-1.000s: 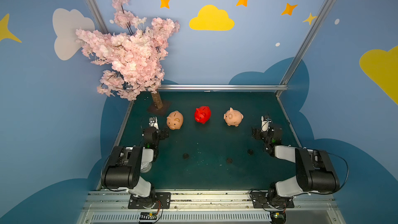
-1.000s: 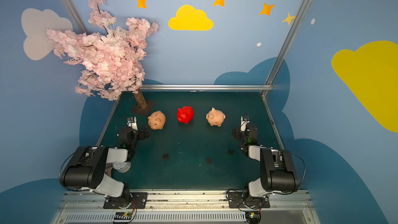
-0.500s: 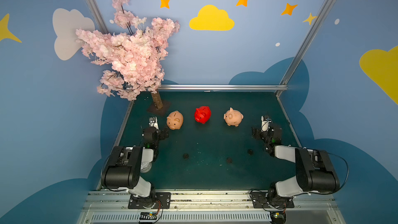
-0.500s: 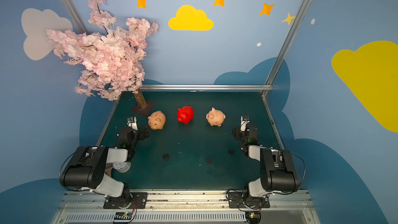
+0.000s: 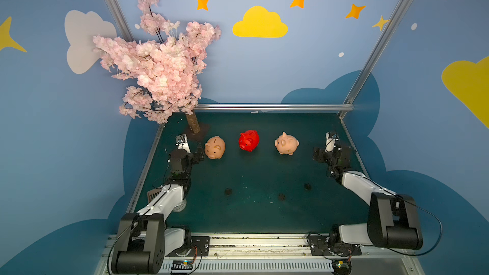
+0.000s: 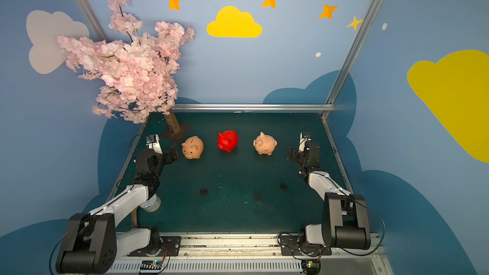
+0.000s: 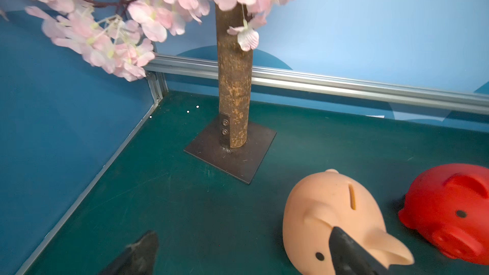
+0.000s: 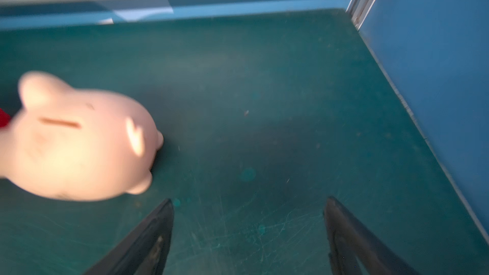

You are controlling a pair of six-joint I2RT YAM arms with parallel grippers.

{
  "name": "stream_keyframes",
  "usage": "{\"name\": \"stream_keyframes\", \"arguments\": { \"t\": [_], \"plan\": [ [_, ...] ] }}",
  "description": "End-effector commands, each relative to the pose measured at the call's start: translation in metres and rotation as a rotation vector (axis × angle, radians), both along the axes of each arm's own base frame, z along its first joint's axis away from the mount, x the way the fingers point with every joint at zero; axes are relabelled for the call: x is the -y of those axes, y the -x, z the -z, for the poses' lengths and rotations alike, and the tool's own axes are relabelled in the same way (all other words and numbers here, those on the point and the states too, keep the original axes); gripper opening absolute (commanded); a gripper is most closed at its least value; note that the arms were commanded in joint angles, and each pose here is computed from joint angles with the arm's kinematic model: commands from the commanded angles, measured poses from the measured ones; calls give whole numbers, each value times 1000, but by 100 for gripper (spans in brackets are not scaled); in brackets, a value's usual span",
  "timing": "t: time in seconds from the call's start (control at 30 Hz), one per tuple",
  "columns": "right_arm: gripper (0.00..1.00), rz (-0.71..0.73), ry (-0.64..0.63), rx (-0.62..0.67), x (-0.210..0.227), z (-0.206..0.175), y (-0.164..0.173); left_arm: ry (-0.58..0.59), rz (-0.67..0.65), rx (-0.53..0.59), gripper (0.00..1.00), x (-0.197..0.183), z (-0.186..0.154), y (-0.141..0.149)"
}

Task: Close piggy banks
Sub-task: Turn over the piggy bank at the center of the board.

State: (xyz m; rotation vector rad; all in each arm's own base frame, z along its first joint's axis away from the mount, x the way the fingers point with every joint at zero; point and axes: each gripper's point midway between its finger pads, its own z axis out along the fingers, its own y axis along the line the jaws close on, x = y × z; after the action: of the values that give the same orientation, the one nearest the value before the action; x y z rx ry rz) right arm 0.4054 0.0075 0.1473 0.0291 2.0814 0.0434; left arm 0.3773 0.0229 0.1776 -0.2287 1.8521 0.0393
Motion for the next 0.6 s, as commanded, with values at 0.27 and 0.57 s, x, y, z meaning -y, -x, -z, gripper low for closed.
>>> {"name": "stream_keyframes", "arguments": {
  "t": [0.27,0.57],
  "plan": [
    [88,-94,-512,-44,-54,-94,24,126,95,-168,99,43,-33,10],
    [87,-446,-660,-104,-147,-116,51,-29,358,-300,99,83,-12,-9]
  ]
}}
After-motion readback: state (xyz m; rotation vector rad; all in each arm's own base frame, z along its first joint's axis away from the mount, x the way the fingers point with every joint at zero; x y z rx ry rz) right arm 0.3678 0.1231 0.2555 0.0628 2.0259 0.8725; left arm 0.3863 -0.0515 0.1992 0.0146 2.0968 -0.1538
